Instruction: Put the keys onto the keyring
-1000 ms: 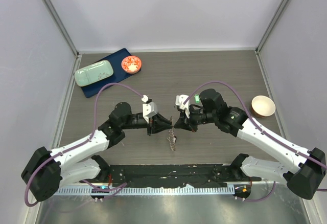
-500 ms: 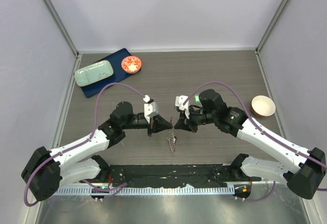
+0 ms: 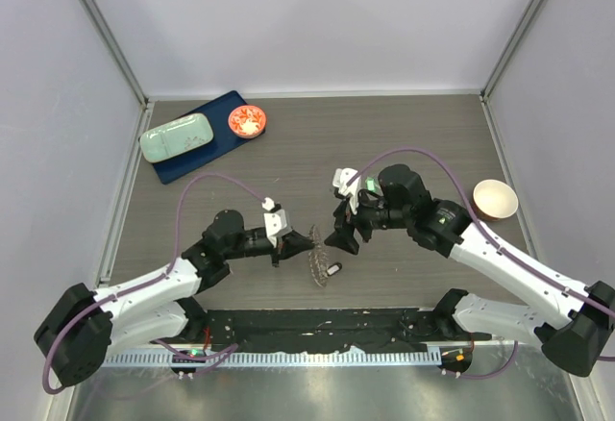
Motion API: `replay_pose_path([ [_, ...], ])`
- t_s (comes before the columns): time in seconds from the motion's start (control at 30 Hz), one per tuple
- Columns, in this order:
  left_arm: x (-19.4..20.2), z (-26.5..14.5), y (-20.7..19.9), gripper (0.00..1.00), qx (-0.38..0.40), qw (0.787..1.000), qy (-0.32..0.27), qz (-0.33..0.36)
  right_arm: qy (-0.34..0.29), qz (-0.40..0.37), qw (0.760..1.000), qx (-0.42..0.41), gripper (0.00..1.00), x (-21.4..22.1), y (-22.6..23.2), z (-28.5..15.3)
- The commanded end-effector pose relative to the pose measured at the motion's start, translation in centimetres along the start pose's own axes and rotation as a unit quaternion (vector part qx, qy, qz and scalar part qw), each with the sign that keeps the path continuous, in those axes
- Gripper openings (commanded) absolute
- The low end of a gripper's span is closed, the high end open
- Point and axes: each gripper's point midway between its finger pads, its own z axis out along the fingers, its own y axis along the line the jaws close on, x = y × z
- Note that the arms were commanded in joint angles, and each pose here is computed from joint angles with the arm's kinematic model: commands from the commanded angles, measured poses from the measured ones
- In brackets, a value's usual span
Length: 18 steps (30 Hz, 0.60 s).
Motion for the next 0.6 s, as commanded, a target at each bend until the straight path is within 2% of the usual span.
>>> replay_pose_path([
  [0.0,-2.3,-0.7,1.3,0.0,-0.047,0.994,-0.065,0.076,-0.046,0.04,0.991,0.122,0.82,-3.5,-4.0,-1.9],
  [0.07,-2.1,-1.2,1.5,0.0,-0.06,0.992,-0.073,0.085,-0.048,0.089,0.979,0.177,0.9,-2.9,-6.4,-2.2],
  [0.2,-2.2,-2.2,2.3,0.0,-0.1,0.986,-0.091,0.093,-0.043,0.176,0.928,0.325,0.93,-0.2,-12.8,-3.8],
  [0.23,-2.3,-2.5,2.7,0.0,-0.114,0.984,-0.095,0.096,-0.053,0.183,0.922,0.337,0.93,-0.3,-13.6,-3.8],
  [0.27,-2.5,-2.8,2.7,0.0,-0.118,0.983,-0.1,0.102,-0.045,0.197,0.912,0.357,0.91,1.3,-14.9,-3.8],
  [0.33,-2.0,-3.1,2.8,0.0,-0.127,0.981,-0.101,0.104,-0.071,0.221,0.894,0.384,0.89,1.8,-16.9,-4.0],
  [0.4,-1.8,-3.5,3.0,0.0,-0.139,0.979,-0.101,0.107,-0.064,0.264,0.873,0.406,0.84,4.7,-19.3,-3.9],
  [0.43,-1.8,-3.6,3.1,0.0,-0.142,0.979,-0.101,0.107,-0.085,0.279,0.866,0.407,0.82,4.6,-20.2,-3.6],
  [0.5,-1.9,-3.7,3.0,0.0,-0.142,0.979,-0.103,0.108,-0.081,0.308,0.853,0.413,0.73,6.9,-21.9,-2.8],
  [0.57,-2.0,-3.8,3.0,0.0,-0.144,0.978,-0.105,0.107,-0.093,0.327,0.847,0.41,0.65,7.2,-23.2,-2.1],
])
